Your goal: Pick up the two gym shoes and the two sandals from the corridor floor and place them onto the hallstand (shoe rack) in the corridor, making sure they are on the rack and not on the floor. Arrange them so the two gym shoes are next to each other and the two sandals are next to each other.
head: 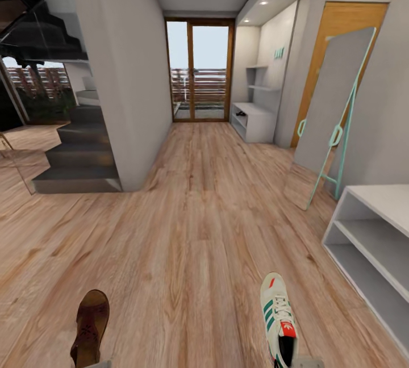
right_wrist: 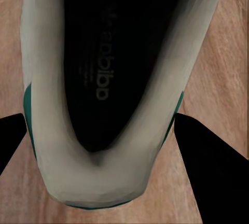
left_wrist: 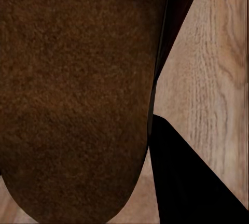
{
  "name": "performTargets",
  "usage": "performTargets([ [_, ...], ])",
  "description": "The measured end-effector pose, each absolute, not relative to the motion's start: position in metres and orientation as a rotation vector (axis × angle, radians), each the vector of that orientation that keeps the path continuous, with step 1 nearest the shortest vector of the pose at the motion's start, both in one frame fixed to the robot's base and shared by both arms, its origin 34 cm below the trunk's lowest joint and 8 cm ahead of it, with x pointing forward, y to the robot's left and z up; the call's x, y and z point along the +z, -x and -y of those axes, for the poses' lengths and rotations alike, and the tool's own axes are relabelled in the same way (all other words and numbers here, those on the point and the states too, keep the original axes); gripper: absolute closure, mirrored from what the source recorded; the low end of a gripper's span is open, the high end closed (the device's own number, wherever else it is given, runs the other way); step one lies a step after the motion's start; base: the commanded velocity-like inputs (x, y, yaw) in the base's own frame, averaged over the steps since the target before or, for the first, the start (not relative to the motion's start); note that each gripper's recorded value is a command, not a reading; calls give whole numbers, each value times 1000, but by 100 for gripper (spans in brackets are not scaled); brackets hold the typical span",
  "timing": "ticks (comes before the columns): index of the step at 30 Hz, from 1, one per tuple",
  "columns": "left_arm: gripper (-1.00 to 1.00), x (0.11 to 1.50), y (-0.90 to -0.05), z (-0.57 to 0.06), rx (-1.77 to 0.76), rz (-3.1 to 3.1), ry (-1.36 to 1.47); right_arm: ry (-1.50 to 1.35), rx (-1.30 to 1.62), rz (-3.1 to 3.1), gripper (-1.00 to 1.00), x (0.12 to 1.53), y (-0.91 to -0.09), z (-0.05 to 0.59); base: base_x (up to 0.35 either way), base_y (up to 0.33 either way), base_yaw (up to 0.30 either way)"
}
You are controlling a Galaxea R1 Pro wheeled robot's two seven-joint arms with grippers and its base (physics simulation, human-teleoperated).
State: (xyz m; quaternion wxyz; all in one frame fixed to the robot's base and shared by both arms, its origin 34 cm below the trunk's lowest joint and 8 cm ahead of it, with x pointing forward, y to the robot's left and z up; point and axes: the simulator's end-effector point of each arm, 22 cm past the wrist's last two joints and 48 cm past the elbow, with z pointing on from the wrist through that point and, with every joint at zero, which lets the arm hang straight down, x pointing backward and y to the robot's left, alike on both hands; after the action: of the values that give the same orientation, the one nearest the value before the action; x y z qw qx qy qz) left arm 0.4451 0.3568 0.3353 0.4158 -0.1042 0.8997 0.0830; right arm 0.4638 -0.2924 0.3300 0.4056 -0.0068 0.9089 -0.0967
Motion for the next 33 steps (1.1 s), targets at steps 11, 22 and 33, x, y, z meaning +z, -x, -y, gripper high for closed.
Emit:
performTargets([
  [11,100,335,-444,-357,209,-2260,264,17,-244,-2293,100,330,-464,292,284,-193,0],
  [22,100,335,-444,-358,209,-2260,267,17,-244,-2293,100,330,-464,292,284,-193,0],
  [33,100,335,-445,-358,210,-2259,268,17,-244,-2293,100,330,-464,292,284,-193,0],
])
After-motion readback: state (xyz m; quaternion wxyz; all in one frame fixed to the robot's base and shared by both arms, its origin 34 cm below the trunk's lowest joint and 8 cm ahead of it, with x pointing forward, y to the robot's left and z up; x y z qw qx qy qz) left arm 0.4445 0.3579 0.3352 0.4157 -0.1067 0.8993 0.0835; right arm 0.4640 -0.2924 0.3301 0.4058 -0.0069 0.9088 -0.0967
